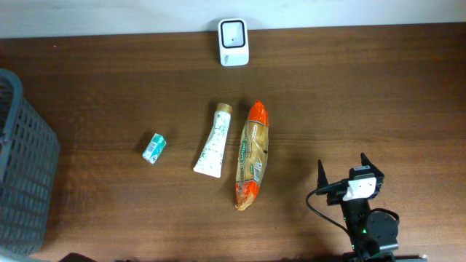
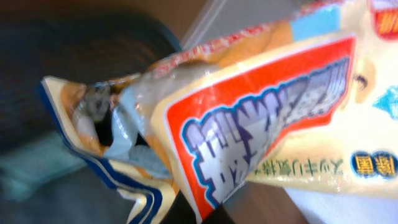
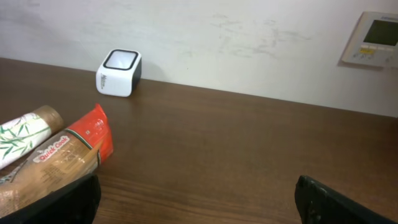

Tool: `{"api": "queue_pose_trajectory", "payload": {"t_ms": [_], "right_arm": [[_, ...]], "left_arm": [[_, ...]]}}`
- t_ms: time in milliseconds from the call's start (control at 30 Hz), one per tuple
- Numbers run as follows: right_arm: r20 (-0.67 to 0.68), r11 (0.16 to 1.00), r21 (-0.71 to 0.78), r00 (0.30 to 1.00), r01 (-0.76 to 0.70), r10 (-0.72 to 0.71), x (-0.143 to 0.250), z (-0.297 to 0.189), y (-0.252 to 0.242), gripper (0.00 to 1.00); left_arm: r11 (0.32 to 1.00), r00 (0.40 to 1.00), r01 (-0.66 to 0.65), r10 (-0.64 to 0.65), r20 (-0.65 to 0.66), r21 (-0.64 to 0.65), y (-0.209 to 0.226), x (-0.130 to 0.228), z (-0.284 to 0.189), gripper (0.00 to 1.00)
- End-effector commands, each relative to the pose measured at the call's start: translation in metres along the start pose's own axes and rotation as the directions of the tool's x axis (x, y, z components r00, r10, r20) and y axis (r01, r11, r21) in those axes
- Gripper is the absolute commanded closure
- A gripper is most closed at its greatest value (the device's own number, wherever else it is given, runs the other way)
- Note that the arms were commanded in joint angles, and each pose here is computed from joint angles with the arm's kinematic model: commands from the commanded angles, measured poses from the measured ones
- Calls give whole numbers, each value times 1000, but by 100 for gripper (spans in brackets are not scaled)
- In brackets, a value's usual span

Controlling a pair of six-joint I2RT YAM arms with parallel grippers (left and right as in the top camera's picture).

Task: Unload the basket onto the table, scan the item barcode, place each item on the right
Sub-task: 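Grasp the yellow snack bag in the basket with the left gripper, then place the yellow snack bag beside the small packet and release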

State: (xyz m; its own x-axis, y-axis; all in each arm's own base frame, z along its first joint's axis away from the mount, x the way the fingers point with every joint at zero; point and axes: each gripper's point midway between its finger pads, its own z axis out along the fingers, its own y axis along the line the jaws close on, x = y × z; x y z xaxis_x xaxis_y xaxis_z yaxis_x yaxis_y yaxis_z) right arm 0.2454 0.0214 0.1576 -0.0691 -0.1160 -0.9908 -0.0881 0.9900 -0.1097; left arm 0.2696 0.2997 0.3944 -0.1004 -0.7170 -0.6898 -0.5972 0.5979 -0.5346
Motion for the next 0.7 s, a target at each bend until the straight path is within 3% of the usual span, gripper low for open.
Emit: {"api": "queue_pose_trajectory", "payload": {"t_ms": [0,100,200,267,400,467,567,667], "right_arm": [[-6,1000,16,1000,0,0,3,0,-3,1],[-6,1000,16,1000,0,0,3,0,-3,2],[-6,1000,16,1000,0,0,3,0,-3,2],[-6,1000,16,1000,0,0,3,0,-3,2],[-6,1000,16,1000,0,0,3,0,-3,2],[-6,1000,16,1000,0,0,3,0,-3,2],[-6,1000,16,1000,0,0,3,0,-3,2],[-6,1000,16,1000,0,0,3,0,-3,1]], "left_arm": [[984,965,-70,108,-239,162,-84,81,6,100],[972,891,-223,233,-390,70,-101,152,25,100],[928,796,-358,360,-486,100,-124,221,37,100],[921,772,-388,336,-539,18,-118,267,49,100],[901,727,-435,350,-591,-2,-93,333,78,100],[897,728,-441,344,-593,-21,-75,350,90,100],[892,794,-399,220,-567,-212,-25,373,105,100],[904,804,-309,83,-588,-295,1,405,105,100]]}}
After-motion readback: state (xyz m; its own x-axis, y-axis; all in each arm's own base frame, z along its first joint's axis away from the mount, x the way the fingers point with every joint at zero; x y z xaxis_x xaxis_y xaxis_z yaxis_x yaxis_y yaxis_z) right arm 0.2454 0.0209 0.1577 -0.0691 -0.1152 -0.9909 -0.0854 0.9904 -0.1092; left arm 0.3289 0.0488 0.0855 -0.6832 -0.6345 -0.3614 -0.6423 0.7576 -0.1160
